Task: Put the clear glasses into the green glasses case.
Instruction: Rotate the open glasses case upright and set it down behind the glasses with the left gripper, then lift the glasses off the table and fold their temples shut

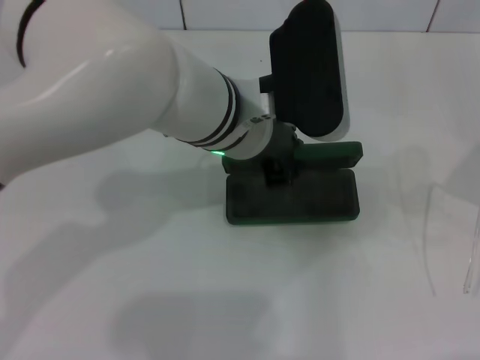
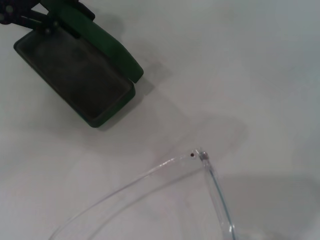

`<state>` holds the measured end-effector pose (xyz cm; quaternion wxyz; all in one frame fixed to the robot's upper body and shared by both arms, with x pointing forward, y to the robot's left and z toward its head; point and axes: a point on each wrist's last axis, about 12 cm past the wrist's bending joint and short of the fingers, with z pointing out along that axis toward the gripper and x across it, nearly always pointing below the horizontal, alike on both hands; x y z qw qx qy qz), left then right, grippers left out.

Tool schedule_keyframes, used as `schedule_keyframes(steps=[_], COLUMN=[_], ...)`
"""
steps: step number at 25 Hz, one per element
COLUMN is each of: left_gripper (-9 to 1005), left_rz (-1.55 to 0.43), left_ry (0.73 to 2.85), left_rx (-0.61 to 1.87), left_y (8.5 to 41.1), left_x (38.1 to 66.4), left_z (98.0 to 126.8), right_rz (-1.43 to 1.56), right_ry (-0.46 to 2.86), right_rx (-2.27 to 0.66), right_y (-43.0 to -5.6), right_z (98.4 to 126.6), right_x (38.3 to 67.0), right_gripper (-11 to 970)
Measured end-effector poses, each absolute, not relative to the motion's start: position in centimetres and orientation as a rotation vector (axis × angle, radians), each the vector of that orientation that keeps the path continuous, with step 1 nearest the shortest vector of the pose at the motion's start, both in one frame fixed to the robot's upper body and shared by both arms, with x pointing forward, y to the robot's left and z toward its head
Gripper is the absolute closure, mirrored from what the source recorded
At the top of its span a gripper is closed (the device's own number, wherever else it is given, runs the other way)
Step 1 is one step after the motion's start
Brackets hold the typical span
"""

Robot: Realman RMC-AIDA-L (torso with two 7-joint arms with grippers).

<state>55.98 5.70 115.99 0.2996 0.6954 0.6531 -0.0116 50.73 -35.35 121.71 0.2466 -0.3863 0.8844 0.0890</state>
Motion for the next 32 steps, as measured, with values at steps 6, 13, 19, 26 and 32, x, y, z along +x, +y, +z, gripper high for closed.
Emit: schedule_keyframes(steps=[6, 13, 19, 26, 32], left_gripper=[758, 750, 739, 698, 690], left_rz=[-0.033, -0.040, -0.050, -0.041, -0.045], left_ry=[1.751, 1.768, 1.789, 1.776, 1.748], left_rx=[1.833, 1.842, 1.817, 1.808, 1.785], left_y=[5.8, 5.6, 5.7, 5.9, 5.9], left_x=[56.0, 55.6, 55.5, 55.2, 54.9], left_z=[115.9, 115.5, 115.7, 116.0, 116.9], right_rz=[0.243, 0.255, 0.259, 0.276, 0.276], right_ry=[2.413, 2.407, 2.409, 2.394, 2.394], right_rx=[-1.053, -1.053, -1.050, -1.042, -1.036], right_y=[-35.4, -35.4, -35.5, -35.6, -35.8], right_z=[121.7, 121.7, 121.6, 121.7, 121.7], right_x=[50.7, 50.6, 50.5, 50.3, 50.2], right_gripper=[859, 859, 859, 859, 859])
